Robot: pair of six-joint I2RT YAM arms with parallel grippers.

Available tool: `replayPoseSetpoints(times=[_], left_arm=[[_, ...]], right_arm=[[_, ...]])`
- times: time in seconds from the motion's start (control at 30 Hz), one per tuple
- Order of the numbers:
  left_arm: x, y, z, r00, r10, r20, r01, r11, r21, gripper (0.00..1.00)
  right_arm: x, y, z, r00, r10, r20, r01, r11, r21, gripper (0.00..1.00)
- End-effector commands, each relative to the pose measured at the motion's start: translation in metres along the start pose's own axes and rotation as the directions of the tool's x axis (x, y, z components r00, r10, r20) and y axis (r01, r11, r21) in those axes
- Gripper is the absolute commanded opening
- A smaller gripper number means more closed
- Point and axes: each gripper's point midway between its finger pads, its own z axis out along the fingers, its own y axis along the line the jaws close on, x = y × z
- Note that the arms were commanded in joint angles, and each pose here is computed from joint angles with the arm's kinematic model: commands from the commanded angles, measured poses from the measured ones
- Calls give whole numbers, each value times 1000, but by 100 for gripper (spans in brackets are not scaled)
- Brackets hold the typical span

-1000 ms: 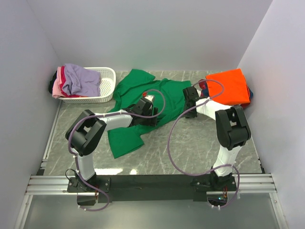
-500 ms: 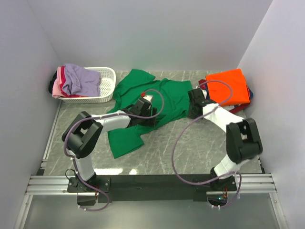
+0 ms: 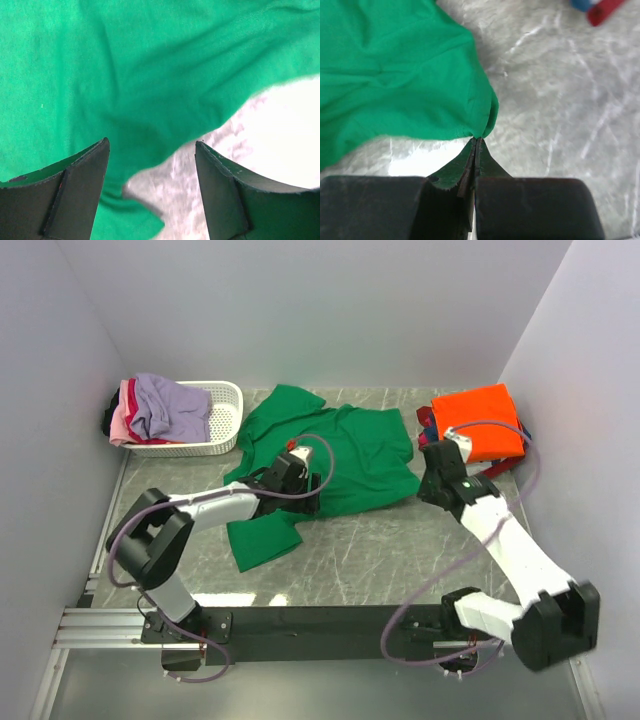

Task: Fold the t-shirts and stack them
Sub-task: Flatten the tshirt out

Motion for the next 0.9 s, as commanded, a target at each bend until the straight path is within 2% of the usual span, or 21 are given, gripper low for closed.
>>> replayPoseSetpoints(times=[0.0,0.17,0.27,0.4,0.5,0.53,0.6,0.63,0.7,0.73,0.87], left_arm=[[-10,-9,-21,999,12,50,-15,999,53,75],[-7,-10,-53,996,-28,81,22,997,80,75],[-2,8,-69,989,-83,122,83,997,9,76],[26,40,-83,978,-162,130,176,980,-98,77],[37,58,-100,944,-258,205,287,949,-129,78],[35,59,-113,914,-321,250,355,929,-107,79],[46,77,-122,884,-359,300,414,899,-144,80],[40,79,-133,855,-384,348,447,887,-118,81],[52,92,-141,828,-427,363,506,848,-156,82],[48,98,-149,804,-437,404,531,833,-155,82],[68,112,-158,762,-502,409,613,763,-204,83]], right_arm=[[4,-18,-28,998,49,29,-50,999,22,0],[23,-30,-50,997,81,15,-81,997,0,0],[36,-40,-54,996,88,-2,-88,996,22,0],[47,-43,-54,996,93,-16,-93,996,19,0],[42,-40,-57,996,89,-1,-89,996,3,0],[40,-39,-57,996,89,3,-89,996,-3,0],[37,-37,-57,996,85,13,-85,996,-13,0],[33,-34,-56,996,87,23,-87,996,-23,0],[31,-28,-55,996,85,27,-83,995,-48,0],[30,-25,-54,996,81,31,-79,995,-61,0],[20,-16,-45,995,76,65,-70,994,-81,0]])
